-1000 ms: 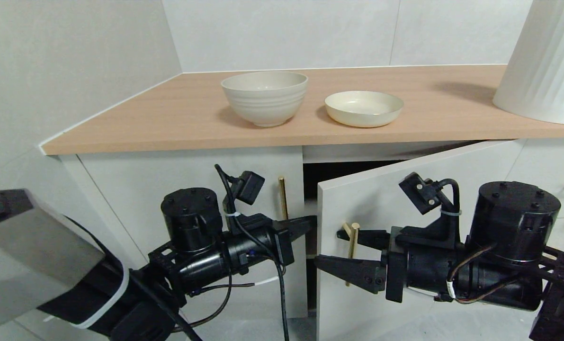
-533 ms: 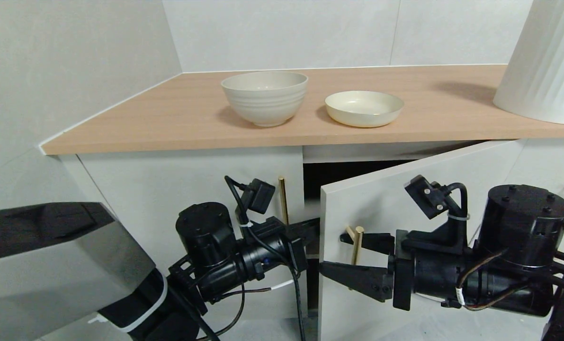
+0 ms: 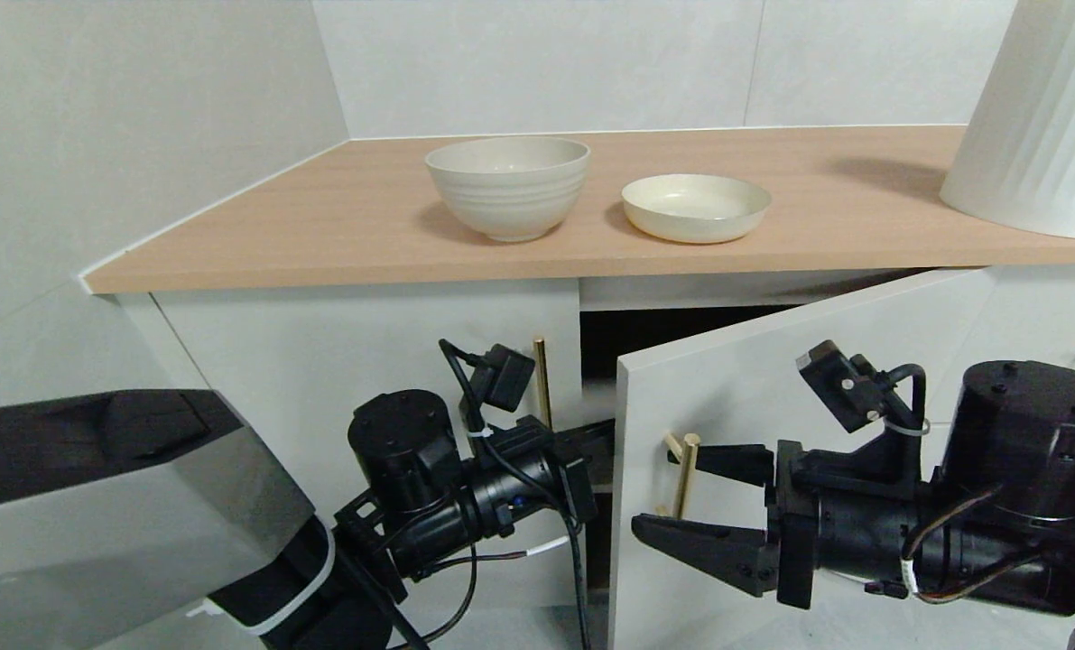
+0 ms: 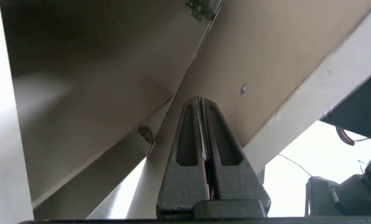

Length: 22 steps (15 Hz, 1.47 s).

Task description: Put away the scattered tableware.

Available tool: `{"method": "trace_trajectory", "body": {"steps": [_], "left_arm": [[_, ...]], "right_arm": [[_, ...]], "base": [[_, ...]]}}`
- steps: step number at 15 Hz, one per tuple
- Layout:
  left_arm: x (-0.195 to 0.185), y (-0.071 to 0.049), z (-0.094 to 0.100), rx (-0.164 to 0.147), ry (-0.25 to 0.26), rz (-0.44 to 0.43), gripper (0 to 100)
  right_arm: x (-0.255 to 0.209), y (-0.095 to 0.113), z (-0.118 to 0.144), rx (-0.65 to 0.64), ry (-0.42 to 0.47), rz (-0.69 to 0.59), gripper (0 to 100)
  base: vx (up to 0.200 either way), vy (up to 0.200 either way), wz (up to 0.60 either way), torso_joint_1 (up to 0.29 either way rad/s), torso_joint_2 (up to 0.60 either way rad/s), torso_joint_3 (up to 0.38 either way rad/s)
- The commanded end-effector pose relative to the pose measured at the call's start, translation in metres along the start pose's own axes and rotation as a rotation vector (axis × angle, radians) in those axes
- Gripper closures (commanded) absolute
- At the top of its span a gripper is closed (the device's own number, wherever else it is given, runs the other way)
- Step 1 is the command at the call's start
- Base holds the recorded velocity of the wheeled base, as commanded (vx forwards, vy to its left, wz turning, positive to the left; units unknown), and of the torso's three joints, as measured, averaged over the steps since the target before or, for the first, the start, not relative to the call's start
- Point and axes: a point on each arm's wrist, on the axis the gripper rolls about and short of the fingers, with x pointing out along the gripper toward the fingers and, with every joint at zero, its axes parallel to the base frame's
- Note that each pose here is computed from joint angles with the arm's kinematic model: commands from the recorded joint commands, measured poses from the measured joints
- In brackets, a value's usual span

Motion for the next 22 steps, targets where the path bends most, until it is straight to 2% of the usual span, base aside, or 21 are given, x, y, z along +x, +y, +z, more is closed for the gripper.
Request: {"method": "trace_trajectory", "body": {"steps": [1, 5, 7, 8, 10, 12, 13, 15, 19, 22], "left_arm": [[0.007, -0.002, 0.008, 0.015, -0.029, -0.022, 100], [0.016, -0.005, 0.019, 0.021, -0.032, -0.03, 100], [0.018, -0.009, 0.028, 0.026, -0.016, -0.024, 100], [0.016, -0.013, 0.033, 0.021, -0.005, -0.021, 100], [0.015, -0.02, 0.036, 0.005, 0.044, -0.016, 100], [0.016, -0.024, 0.03, 0.026, 0.072, -0.022, 100], [0.015, -0.023, 0.025, 0.027, 0.088, -0.018, 100], [0.015, -0.023, 0.02, 0.022, 0.104, -0.016, 100], [0.02, -0.037, 0.014, 0.021, 0.122, -0.059, 100], [0.021, -0.037, 0.013, 0.021, 0.123, -0.06, 100]], "right_arm": [[-0.009, -0.001, -0.003, 0.008, 0.004, -0.032, 0], [-0.037, 0.006, -0.008, 0.004, -0.002, -0.105, 0], [-0.047, 0.017, -0.021, -0.071, 0.049, -0.335, 0], [-0.054, 0.034, -0.019, -0.087, 0.039, -0.356, 0], [-0.077, 0.054, -0.012, -0.086, 0.095, -0.334, 0], [-0.092, 0.06, -0.008, -0.062, 0.188, -0.349, 0], [-0.094, 0.061, -0.007, -0.049, 0.207, -0.353, 0], [-0.093, 0.061, -0.007, -0.029, 0.214, -0.33, 0], [-0.093, 0.062, -0.009, -0.023, 0.225, -0.304, 0], [-0.093, 0.062, -0.009, -0.022, 0.228, -0.305, 0]], "base": [[0.0, 0.0, 0.0, 0.0, 0.0, 0.0], [0.0, 0.0, 0.0, 0.0, 0.0, 0.0], [0.0, 0.0, 0.0, 0.0, 0.0, 0.0], [0.0, 0.0, 0.0, 0.0, 0.0, 0.0], [0.0, 0.0, 0.0, 0.0, 0.0, 0.0], [0.0, 0.0, 0.0, 0.0, 0.0, 0.0], [0.0, 0.0, 0.0, 0.0, 0.0, 0.0], [0.0, 0.0, 0.0, 0.0, 0.0, 0.0], [0.0, 0.0, 0.0, 0.0, 0.0, 0.0], [-0.2, 0.0, 0.0, 0.012, 0.0, 0.001]]}}
